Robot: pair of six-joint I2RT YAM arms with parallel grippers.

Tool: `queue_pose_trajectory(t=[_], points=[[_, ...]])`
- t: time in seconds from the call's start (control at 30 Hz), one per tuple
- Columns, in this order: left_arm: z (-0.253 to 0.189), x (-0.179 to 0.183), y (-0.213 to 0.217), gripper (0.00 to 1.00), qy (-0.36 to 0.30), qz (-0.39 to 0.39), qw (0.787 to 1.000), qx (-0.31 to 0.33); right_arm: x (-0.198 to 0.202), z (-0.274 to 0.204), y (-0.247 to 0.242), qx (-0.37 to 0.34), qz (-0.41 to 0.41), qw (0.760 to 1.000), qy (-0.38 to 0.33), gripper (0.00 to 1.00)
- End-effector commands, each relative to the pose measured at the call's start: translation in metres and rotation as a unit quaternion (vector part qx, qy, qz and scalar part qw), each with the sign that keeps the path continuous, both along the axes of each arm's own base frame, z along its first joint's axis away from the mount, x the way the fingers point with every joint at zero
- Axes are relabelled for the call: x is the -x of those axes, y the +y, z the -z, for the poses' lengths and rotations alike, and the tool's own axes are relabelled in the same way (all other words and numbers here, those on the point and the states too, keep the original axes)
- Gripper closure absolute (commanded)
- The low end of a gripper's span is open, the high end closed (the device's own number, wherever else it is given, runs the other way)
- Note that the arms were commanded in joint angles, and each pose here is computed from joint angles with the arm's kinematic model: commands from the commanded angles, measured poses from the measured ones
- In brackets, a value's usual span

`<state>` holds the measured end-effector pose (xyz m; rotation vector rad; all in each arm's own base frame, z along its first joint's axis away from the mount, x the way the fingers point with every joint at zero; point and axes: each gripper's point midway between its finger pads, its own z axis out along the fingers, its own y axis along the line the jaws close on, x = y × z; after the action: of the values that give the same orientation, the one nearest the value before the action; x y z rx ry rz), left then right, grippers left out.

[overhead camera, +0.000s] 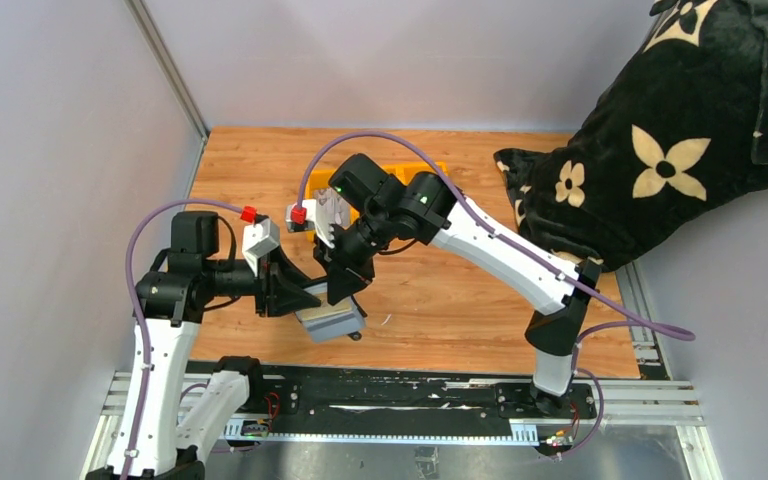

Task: Take the credit cards out of the card holder
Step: Remove the credit card from the card holder.

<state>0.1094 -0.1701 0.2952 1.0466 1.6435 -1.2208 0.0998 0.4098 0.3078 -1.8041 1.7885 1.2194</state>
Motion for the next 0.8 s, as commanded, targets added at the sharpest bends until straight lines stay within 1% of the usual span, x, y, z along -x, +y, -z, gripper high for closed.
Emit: queue_pose_trajectory(t=[0.0, 0.1, 0.13, 0.17, 0.2, 0.23, 0.27, 0.33, 0.4, 0.43, 0.53, 0.6, 0.67, 0.7, 0.73, 0.77], points=[[-0.002, -0.003, -0.002, 0.70, -0.018, 0.011, 1.000, -0.004, 0.007, -0.016, 0.006, -0.025, -0.021, 0.999, -0.002, 1.00], [-0.002, 0.000, -0.004, 0.93, -0.024, 0.022, 0.999, -0.004, 0.006, -0.024, 0.010, -0.053, -0.018, 0.998, -0.005, 0.98], [-0.002, 0.000, -0.004, 0.99, -0.027, 0.024, 0.999, -0.003, 0.005, -0.028, 0.012, -0.071, -0.015, 0.997, -0.002, 0.93], [-0.003, 0.000, -0.004, 1.00, -0.031, 0.025, 0.999, -0.003, 0.004, -0.031, 0.013, -0.087, -0.008, 0.996, 0.003, 0.86], [-0.006, 0.000, -0.004, 1.00, -0.033, 0.026, 0.999, -0.002, -0.002, -0.040, 0.019, -0.123, 0.000, 0.992, 0.001, 0.81], [-0.010, 0.000, -0.005, 1.00, -0.037, 0.027, 0.999, 0.000, -0.001, -0.039, 0.014, -0.131, 0.010, 0.991, 0.023, 0.76], [-0.015, 0.000, -0.005, 1.00, -0.041, 0.031, 0.999, 0.004, -0.006, -0.048, 0.018, -0.176, 0.016, 0.984, 0.030, 0.71], [-0.028, -0.001, -0.007, 1.00, -0.043, 0.036, 0.998, 0.013, -0.008, -0.066, 0.010, -0.248, 0.043, 0.965, 0.069, 0.65], [-0.036, -0.003, -0.008, 1.00, -0.028, 0.038, 0.999, 0.020, -0.012, -0.070, 0.006, -0.311, 0.062, 0.944, 0.094, 0.65], [-0.042, -0.005, -0.009, 1.00, -0.022, 0.037, 0.999, 0.022, -0.014, -0.072, 0.001, -0.332, 0.074, 0.935, 0.105, 0.66], [-0.047, -0.009, -0.008, 1.00, -0.013, 0.028, 0.999, 0.018, -0.014, -0.071, -0.006, -0.367, 0.094, 0.915, 0.142, 0.77], [-0.045, -0.012, -0.007, 1.00, -0.015, 0.015, 1.000, 0.007, -0.013, -0.070, -0.007, -0.370, 0.099, 0.910, 0.158, 0.88], [-0.038, -0.022, -0.002, 1.00, -0.003, -0.017, 1.000, -0.017, -0.015, -0.065, -0.008, -0.354, 0.103, 0.915, 0.166, 1.00], [-0.032, -0.029, 0.001, 0.96, 0.009, -0.040, 0.999, -0.033, -0.017, -0.062, -0.010, -0.341, 0.108, 0.919, 0.165, 1.00], [-0.024, -0.037, 0.006, 0.86, 0.021, -0.068, 0.996, -0.053, -0.019, -0.058, -0.012, -0.328, 0.113, 0.924, 0.160, 1.00], [-0.016, -0.044, 0.011, 0.73, 0.030, -0.093, 0.993, -0.071, -0.021, -0.056, -0.013, -0.316, 0.117, 0.930, 0.146, 1.00]])
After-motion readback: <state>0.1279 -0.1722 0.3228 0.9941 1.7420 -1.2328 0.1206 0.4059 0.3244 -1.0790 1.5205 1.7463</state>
